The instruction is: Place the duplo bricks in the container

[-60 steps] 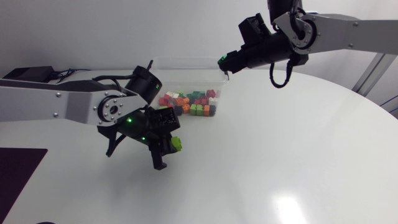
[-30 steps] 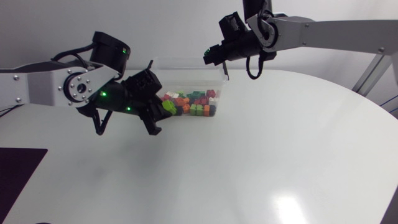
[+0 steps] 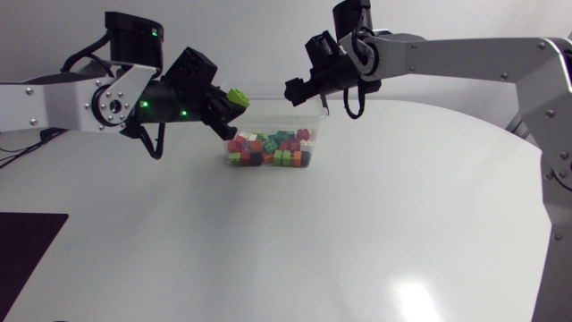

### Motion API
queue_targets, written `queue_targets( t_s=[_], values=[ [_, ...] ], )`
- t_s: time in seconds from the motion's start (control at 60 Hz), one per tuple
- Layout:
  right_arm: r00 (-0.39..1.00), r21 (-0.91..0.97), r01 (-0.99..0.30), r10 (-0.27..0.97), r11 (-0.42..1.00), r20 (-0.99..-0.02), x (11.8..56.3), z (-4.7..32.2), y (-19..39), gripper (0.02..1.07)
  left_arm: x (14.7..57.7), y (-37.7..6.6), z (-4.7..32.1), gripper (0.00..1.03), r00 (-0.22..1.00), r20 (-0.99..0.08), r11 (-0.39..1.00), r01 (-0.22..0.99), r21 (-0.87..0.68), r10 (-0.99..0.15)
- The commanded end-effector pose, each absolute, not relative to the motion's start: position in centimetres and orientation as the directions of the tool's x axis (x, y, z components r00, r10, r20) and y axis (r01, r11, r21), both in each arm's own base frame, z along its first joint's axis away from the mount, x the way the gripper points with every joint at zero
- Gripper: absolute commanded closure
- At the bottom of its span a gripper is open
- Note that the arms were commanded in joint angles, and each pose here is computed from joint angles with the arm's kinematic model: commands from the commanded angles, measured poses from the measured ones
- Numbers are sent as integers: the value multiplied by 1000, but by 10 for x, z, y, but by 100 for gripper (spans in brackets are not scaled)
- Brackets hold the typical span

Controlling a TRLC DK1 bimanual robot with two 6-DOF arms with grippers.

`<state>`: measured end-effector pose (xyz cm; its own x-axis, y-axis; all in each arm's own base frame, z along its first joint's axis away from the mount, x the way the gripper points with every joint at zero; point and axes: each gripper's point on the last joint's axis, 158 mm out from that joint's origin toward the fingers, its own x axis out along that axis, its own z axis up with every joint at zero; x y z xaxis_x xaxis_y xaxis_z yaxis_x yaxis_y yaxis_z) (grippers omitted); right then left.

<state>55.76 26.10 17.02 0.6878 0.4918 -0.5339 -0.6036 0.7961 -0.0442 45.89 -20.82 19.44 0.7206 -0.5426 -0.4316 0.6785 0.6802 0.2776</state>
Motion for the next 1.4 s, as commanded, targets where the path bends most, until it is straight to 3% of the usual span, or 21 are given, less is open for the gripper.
queue_targets(
  t_s=[0.0,0.367,0.733,0.833,0.9,0.967,1.383],
  values=[
    [698,-60,-601,486,797,-526,544,186,255,7,478,-210,195,74,734,-413,708,660,251,-539],
    [734,-108,-570,445,815,-512,505,194,218,7,544,-212,194,72,790,-371,777,587,228,-488],
    [785,-164,-513,384,842,-485,459,199,171,7,585,-229,176,70,793,-399,799,566,203,-460],
    [797,-180,-499,367,848,-480,448,202,157,7,591,-229,173,50,795,-411,804,558,205,-446],
    [802,-188,-490,356,851,-480,439,202,147,7,597,-229,172,21,792,-427,806,555,204,-437],
    [808,-197,-486,352,851,-473,430,205,142,7,600,-229,168,5,783,-451,807,556,199,-428],
    [876,-266,-375,246,888,-415,398,224,107,7,586,-205,179,4,792,-536,841,479,250,-292]
  ],
)
